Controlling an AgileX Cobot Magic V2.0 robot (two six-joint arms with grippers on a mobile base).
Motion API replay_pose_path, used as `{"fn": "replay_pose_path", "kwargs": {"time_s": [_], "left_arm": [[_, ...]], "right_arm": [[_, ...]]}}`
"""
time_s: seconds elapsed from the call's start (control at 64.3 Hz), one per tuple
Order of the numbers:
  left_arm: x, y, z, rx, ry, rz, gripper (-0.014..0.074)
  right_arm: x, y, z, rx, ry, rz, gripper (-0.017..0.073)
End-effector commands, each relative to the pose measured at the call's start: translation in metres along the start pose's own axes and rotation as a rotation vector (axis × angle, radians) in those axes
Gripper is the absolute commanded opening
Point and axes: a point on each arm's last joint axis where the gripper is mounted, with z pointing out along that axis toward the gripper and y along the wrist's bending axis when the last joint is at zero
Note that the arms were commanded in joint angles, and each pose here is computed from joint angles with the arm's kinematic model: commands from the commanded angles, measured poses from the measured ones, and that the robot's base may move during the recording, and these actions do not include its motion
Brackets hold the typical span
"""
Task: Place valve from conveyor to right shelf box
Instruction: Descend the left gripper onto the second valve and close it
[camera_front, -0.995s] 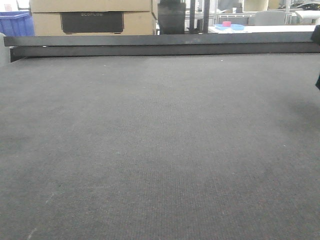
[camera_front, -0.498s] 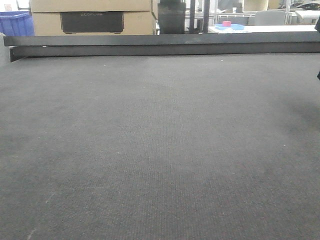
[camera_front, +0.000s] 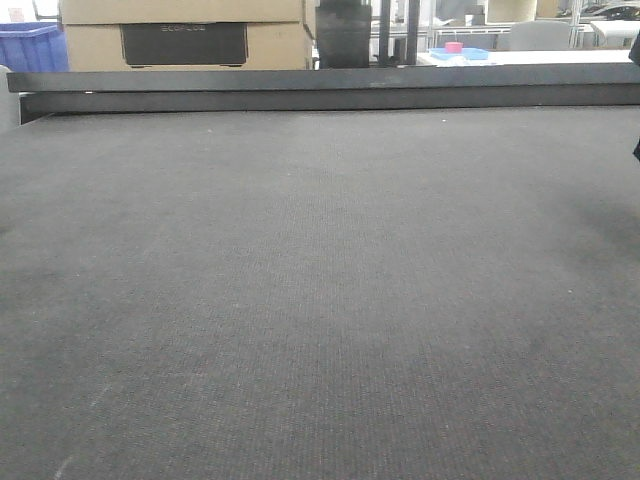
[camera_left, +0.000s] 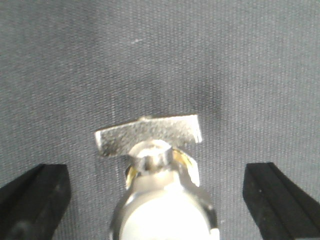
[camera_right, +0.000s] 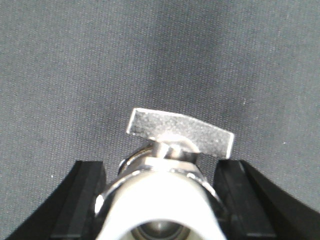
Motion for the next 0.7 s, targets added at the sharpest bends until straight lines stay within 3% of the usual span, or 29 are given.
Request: {"fn": "replay_pose_path", "kwargs": {"time_s": [0.0, 0.062, 0.14, 0.311, 0.467, 0.684], "left_arm": [[-0.004, 0.0, -0.003, 0.003, -0.03, -0.002, 0.0576], [-0.004, 0.0, -0.003, 0.003, -0.03, -0.002, 0.0517], [-0.003, 0.0, -0.003, 0.004, -0.028, -0.002, 0.0359], [-0.001, 0.0, -0.003, 0.009, -0.005, -0.002, -0.0117], [0.002, -0.002, -0.012, 0.02, -0.001, -0.007, -0.0111], [0.009, -0.015, -0.063, 0.033, -0.137, -0.001, -0.0111]], "right_arm": [[-0.004, 0.0, -0.009, 0.01, -0.059, -0.011, -0.0154], [-0.004, 0.0, -0.009, 0.01, -0.063, -0.011, -0.0154], [-0.004, 0.0, -0.009, 0.011, -0.067, -0.011, -0.0154], [-0.005, 0.0, -0.009, 0.012, -0.07, -0.011, -0.0154], [-0.005, 0.001, -0.013, 0.013, -0.083, -0.013, -0.0154], [-0.004, 0.003, -0.039, 0.025, -0.191, -0.021, -0.0154]]}}
